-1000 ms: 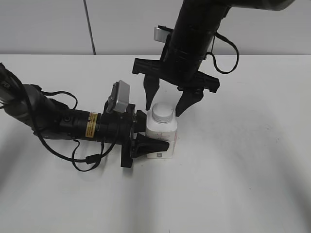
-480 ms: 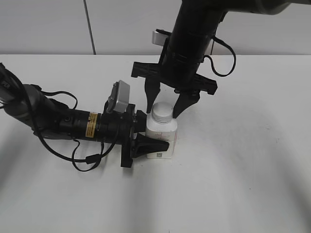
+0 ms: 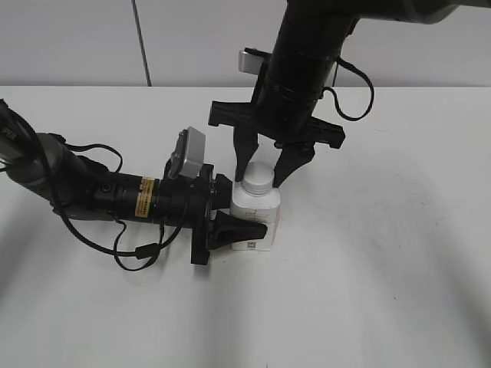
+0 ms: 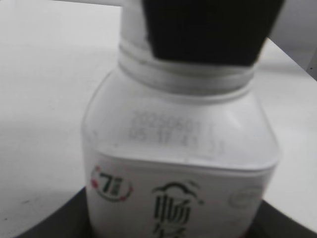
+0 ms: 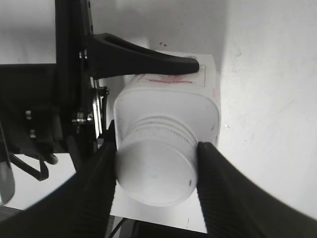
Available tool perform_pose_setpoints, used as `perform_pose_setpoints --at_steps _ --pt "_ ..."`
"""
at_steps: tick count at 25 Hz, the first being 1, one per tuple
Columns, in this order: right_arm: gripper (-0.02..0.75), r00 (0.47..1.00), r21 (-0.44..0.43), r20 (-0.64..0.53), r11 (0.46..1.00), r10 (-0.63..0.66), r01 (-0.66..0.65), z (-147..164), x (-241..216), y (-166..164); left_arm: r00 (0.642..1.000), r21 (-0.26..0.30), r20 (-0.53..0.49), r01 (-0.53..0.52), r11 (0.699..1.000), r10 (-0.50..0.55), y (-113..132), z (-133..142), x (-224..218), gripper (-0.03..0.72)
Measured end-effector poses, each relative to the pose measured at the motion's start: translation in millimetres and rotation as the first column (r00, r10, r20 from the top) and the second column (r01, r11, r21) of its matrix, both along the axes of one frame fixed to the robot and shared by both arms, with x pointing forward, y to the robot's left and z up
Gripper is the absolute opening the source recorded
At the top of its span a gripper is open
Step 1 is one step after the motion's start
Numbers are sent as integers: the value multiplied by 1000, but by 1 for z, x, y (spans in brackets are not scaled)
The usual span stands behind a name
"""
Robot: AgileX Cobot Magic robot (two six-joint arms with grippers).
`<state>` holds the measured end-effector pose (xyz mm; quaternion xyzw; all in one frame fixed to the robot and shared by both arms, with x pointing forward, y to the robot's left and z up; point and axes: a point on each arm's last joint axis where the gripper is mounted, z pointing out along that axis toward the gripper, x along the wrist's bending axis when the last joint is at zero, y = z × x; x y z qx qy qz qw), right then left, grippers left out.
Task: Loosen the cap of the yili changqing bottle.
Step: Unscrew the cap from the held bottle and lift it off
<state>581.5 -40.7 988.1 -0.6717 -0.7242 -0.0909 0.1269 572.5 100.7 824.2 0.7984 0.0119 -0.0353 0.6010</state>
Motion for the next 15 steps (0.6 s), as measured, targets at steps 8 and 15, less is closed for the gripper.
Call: perform_pose_setpoints --at_steps 8,15 --pt "395 913 -2 130 921 386 -389 0 0 0 1000 0 0 0 1000 0 0 0 0 372" --pt "395 662 -56 248 693 707 -719 0 0 0 1000 0 0 1 1000 -1 0 0 0 372"
